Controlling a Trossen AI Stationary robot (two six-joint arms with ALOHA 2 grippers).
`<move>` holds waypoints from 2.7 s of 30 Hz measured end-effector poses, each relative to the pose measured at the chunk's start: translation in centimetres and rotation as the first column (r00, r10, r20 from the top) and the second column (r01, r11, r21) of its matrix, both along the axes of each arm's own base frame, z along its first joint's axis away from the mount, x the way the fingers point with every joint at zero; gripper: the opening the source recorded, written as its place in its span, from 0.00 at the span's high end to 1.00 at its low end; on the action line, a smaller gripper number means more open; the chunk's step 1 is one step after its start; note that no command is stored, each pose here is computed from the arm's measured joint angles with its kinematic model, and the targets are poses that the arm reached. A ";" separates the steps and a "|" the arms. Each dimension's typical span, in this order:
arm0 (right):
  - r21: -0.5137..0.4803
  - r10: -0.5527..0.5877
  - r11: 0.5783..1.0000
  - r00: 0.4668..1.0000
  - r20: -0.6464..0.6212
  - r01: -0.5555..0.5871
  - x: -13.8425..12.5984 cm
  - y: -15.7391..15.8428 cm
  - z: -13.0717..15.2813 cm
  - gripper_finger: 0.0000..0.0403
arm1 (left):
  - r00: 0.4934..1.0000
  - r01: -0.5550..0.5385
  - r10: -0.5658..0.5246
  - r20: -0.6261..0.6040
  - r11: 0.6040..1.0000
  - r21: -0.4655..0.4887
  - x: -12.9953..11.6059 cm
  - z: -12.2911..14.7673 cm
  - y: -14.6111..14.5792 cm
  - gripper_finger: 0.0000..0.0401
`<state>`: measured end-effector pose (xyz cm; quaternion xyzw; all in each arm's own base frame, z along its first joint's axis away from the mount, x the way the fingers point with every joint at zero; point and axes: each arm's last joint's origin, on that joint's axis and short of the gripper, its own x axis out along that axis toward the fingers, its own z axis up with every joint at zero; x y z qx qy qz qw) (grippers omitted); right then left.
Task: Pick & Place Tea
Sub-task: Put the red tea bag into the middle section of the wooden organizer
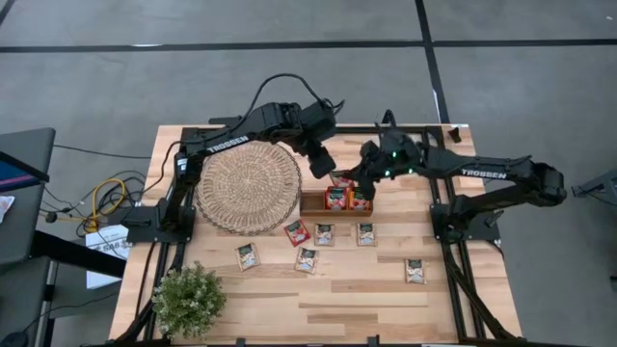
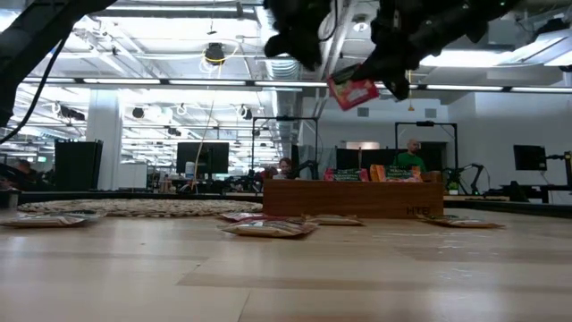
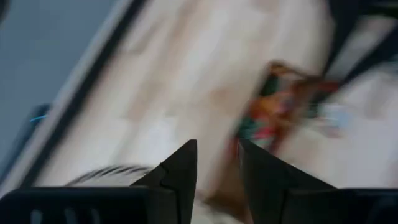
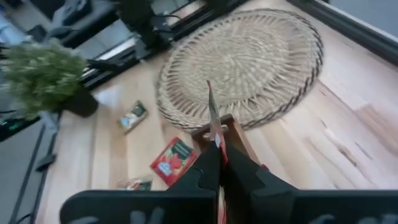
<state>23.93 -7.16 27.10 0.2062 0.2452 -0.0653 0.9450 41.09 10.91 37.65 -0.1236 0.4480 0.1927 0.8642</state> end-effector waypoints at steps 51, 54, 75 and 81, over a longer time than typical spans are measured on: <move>-0.013 -0.297 0.955 0.952 -0.067 0.297 2.4 4.2 -13.2 1.00 | 0.836 0.088 -0.099 0.539 0.995 0.046 -12.8 -9.9 -2.9 0.73; -0.034 -0.318 0.948 0.946 -0.067 0.316 2.3 4.3 -13.2 1.00 | 0.812 0.079 -0.091 0.577 0.996 0.046 -13.7 -10.2 -3.0 0.73; -0.046 -0.334 0.942 0.940 -0.066 0.331 2.3 4.3 -13.1 0.84 | 0.792 0.144 -0.138 0.594 0.989 0.038 -14.7 -10.9 -3.4 0.73; -0.050 -0.336 0.942 0.939 -0.078 0.332 2.2 4.3 -13.2 0.73 | 0.786 0.145 -0.144 0.601 0.988 0.047 -14.6 -10.8 -3.4 0.73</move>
